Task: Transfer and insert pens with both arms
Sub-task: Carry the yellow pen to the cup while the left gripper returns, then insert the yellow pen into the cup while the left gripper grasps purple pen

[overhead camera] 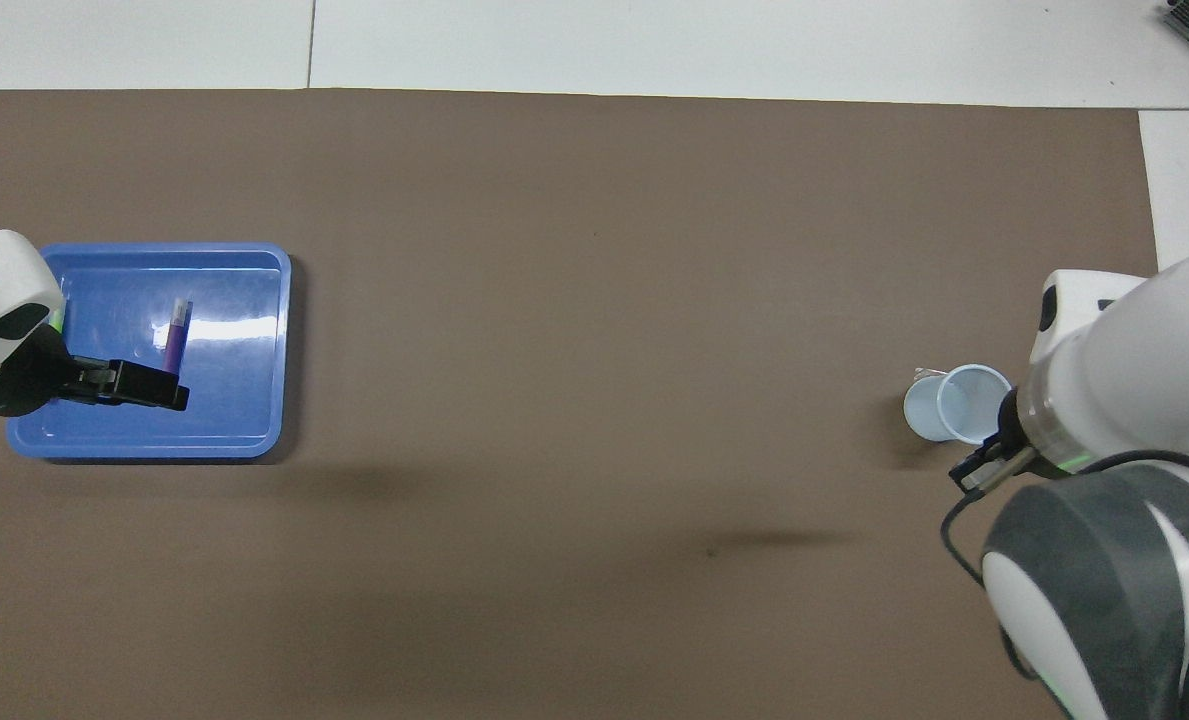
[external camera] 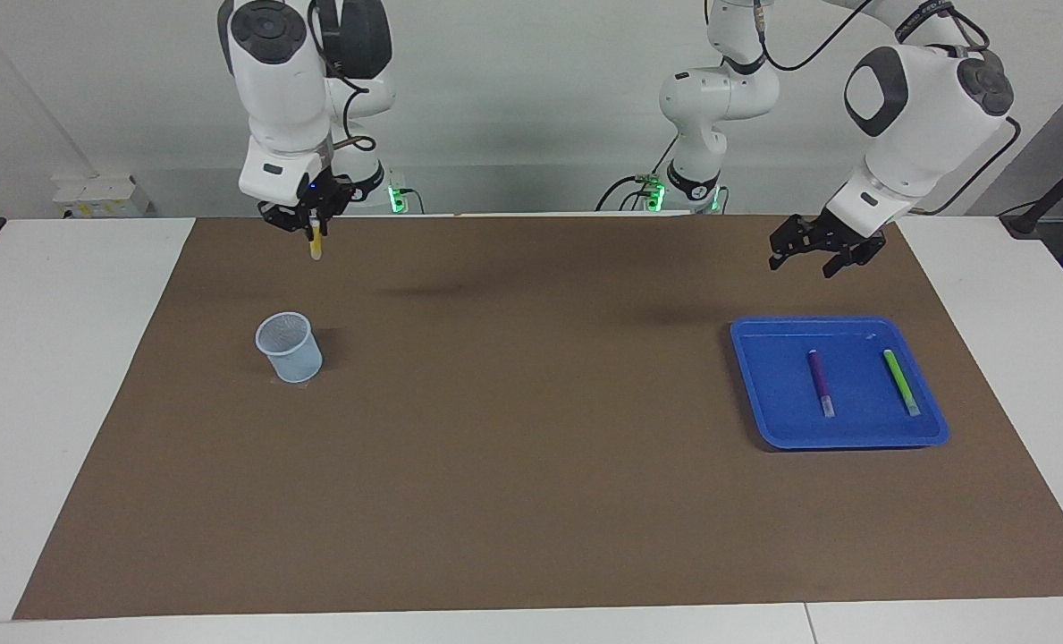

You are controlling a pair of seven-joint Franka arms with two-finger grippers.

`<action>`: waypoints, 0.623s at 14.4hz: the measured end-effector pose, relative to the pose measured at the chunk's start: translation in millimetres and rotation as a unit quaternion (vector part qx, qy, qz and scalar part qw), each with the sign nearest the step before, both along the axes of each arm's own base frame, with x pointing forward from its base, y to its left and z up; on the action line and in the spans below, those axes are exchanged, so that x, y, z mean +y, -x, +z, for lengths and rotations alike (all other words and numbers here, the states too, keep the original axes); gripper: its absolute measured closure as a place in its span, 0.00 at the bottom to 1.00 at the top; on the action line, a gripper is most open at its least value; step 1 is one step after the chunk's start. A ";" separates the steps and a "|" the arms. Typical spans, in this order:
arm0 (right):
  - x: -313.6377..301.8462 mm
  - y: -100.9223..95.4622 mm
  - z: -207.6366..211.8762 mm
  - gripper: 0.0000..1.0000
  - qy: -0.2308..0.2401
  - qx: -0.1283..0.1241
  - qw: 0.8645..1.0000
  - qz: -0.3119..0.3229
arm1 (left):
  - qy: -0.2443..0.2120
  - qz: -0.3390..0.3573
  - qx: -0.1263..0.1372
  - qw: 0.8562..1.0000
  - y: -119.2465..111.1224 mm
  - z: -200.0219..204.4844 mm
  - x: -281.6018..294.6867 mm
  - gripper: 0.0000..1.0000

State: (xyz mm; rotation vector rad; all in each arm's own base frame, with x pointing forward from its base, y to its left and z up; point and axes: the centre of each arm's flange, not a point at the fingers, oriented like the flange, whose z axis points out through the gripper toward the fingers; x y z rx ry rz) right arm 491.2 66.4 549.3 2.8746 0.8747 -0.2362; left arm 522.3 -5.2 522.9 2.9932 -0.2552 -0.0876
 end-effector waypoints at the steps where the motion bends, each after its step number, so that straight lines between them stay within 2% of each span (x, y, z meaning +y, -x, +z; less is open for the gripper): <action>1: -17.3 -7.4 -8.8 0.82 -0.007 -0.014 1.000 0.014 | -0.001 -0.004 -0.006 1.000 -1.8 1.4 6.8 0.00; 5: -47.4 -20.0 -52.8 0.82 -0.017 -0.034 0.998 0.052 | -0.011 -0.026 -0.020 0.999 -6.6 -1.8 29.0 0.00; 9: -44.5 -29.2 -64.8 0.82 -0.019 -0.048 0.997 0.062 | -0.040 -0.034 -0.035 0.998 -10.9 -11.8 35.1 0.00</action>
